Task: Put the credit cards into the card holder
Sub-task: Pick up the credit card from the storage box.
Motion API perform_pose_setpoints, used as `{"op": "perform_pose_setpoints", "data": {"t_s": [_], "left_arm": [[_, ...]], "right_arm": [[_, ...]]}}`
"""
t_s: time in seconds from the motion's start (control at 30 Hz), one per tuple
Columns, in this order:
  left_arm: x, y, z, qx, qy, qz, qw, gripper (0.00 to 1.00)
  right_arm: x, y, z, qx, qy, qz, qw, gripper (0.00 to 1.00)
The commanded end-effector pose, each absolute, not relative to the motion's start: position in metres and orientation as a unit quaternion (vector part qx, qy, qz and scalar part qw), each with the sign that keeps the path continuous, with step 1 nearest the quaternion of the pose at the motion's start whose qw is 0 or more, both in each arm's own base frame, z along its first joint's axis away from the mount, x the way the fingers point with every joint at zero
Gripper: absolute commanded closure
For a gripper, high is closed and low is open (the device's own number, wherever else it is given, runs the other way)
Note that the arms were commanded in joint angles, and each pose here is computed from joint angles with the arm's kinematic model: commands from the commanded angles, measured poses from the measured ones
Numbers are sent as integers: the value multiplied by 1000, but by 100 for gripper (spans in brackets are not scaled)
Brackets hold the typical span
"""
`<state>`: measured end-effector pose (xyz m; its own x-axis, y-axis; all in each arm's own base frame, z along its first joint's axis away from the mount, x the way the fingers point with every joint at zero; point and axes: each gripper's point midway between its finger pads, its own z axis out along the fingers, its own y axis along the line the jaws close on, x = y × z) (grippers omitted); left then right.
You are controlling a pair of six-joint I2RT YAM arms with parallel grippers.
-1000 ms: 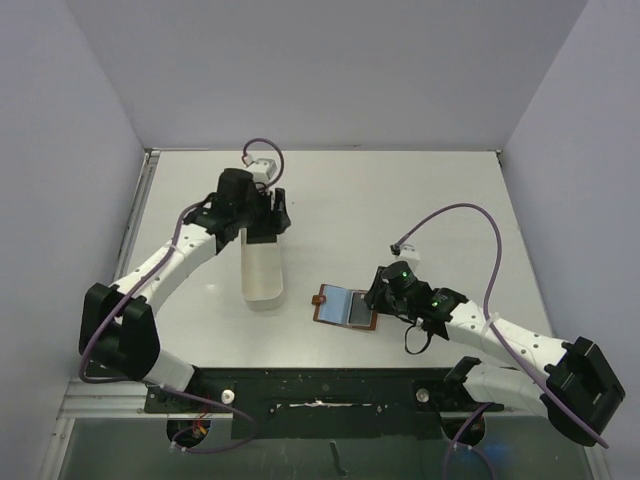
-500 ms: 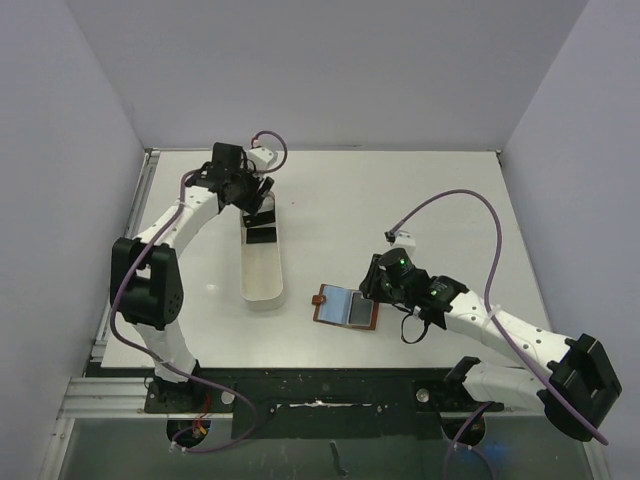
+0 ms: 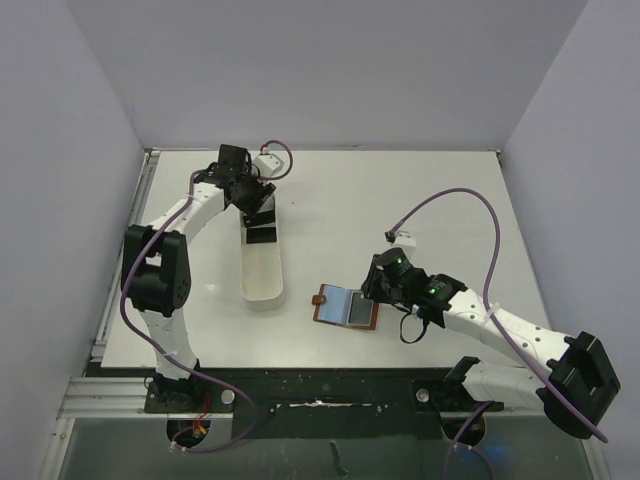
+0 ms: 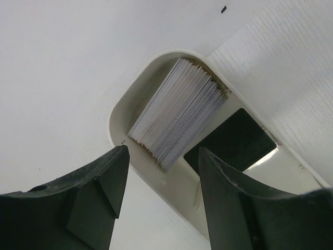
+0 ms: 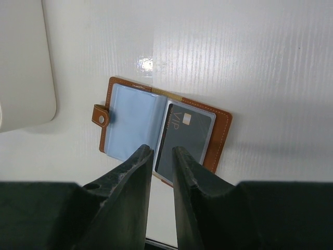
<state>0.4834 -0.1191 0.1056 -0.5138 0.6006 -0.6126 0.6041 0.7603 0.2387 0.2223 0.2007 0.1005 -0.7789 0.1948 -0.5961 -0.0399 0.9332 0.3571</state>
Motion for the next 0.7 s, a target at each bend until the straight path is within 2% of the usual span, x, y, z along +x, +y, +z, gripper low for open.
{"op": "perform_pose_setpoints", "data": {"t_s": [0.0, 0.67], "left_arm": [[502, -133, 132, 373, 840, -3, 394, 44], [507, -128, 97, 385, 843, 73, 368, 41]], "right_arm": [[236, 207, 124, 50, 912, 188, 361, 76], [235, 200, 121, 53, 911, 181, 366, 76]]}}
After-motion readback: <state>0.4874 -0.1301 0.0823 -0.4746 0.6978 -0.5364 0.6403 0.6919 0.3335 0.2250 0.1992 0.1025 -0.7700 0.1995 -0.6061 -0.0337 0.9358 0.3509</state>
